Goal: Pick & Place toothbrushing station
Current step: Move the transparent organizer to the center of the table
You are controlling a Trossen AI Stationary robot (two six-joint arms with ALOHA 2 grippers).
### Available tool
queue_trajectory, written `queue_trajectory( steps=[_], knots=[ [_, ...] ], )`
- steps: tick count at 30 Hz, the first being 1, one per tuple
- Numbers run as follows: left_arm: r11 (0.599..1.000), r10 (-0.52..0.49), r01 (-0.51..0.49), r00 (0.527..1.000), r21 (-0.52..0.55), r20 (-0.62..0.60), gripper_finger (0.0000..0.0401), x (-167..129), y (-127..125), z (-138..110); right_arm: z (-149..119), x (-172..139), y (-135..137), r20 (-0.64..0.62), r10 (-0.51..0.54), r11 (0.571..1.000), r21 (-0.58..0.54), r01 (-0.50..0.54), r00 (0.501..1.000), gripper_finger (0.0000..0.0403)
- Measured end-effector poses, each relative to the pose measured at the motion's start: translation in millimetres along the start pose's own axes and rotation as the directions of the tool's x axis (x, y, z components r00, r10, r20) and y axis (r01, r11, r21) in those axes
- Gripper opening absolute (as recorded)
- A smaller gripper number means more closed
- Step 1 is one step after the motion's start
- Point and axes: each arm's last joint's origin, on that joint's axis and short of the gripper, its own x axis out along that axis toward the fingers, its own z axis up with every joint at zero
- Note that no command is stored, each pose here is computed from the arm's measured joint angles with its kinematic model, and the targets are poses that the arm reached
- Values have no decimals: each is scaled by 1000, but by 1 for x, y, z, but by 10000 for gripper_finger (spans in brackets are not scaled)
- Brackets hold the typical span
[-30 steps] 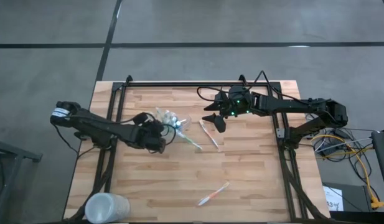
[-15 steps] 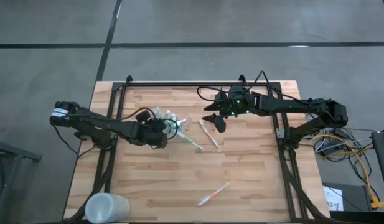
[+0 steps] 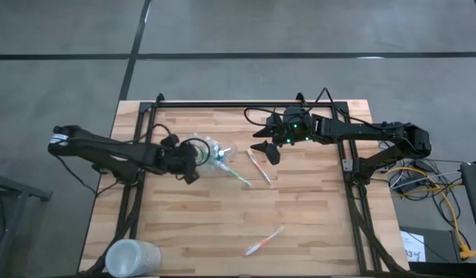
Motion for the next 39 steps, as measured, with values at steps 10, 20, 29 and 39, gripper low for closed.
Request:
queue_trajectory(
  steps=[10, 20, 29, 39],
  knots=[
    [999, -54, 53, 994, -12, -100, 136, 10, 0, -18, 0, 0, 0, 0, 0, 1000, -29, 0, 1000, 244],
    [995, -73, 65, 992, -81, -105, 136, 45, -11, -45, 0, 0, 0, 0, 0, 1000, -29, 0, 1000, 244],
    [998, -8, 8, 1000, -56, 7, 136, 47, -12, -41, 0, 0, 0, 0, 0, 1000, -29, 0, 1000, 244],
    [997, 57, -47, 983, -62, 177, 136, 46, -14, -26, 0, 0, 0, 0, 0, 1000, -28, 0, 1000, 244]
  ],
)
